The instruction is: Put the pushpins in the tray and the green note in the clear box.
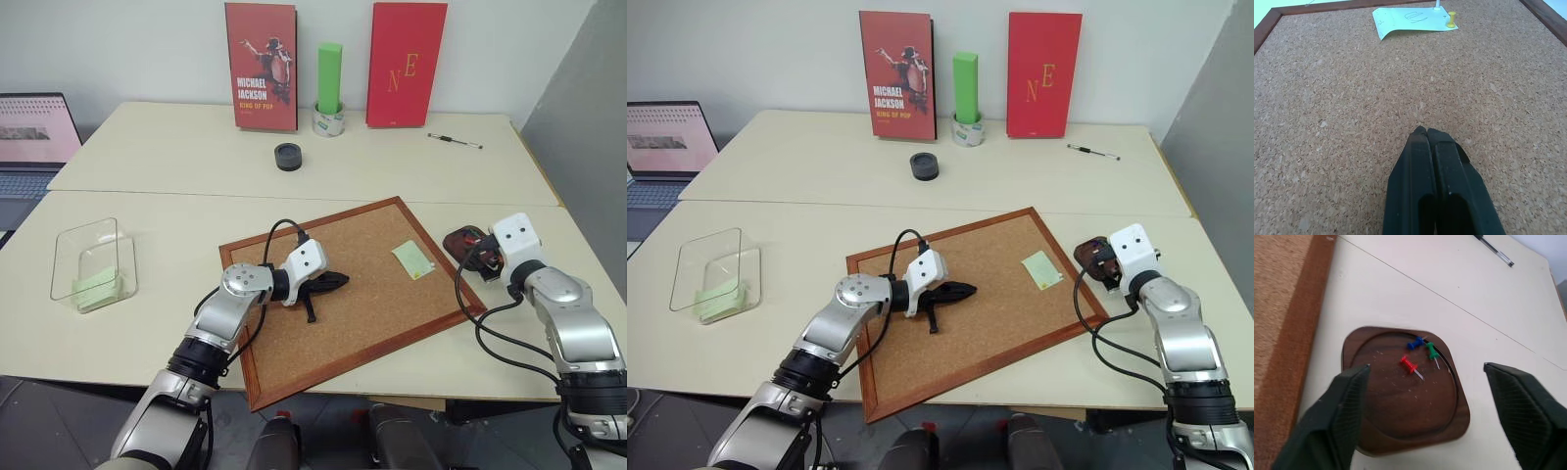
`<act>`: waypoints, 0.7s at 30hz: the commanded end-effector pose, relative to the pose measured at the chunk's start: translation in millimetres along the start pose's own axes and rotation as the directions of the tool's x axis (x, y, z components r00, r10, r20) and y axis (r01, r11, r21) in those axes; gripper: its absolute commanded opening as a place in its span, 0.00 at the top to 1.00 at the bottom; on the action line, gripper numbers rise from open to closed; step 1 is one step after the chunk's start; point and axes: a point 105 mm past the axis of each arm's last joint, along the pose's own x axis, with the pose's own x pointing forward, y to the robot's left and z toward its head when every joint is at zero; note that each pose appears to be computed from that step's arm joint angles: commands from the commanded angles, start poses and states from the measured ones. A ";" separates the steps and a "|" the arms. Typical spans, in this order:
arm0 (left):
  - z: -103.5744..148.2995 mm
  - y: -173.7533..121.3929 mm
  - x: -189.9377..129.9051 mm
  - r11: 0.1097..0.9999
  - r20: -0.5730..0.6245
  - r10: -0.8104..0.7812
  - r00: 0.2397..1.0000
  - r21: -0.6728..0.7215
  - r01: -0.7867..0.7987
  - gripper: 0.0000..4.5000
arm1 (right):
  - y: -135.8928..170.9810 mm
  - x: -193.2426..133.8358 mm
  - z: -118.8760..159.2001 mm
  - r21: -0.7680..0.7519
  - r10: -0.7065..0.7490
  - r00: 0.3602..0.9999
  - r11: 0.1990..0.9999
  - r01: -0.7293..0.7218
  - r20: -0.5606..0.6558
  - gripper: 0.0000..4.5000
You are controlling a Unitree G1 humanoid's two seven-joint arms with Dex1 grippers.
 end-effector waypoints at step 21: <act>-4.0 0.9 -1.6 1.000 -0.032 -0.026 0.999 0.013 0.026 1.00 | 70.6 -16.6 22.7 0.204 0.197 0.957 0.949 -0.241 0.214 0.10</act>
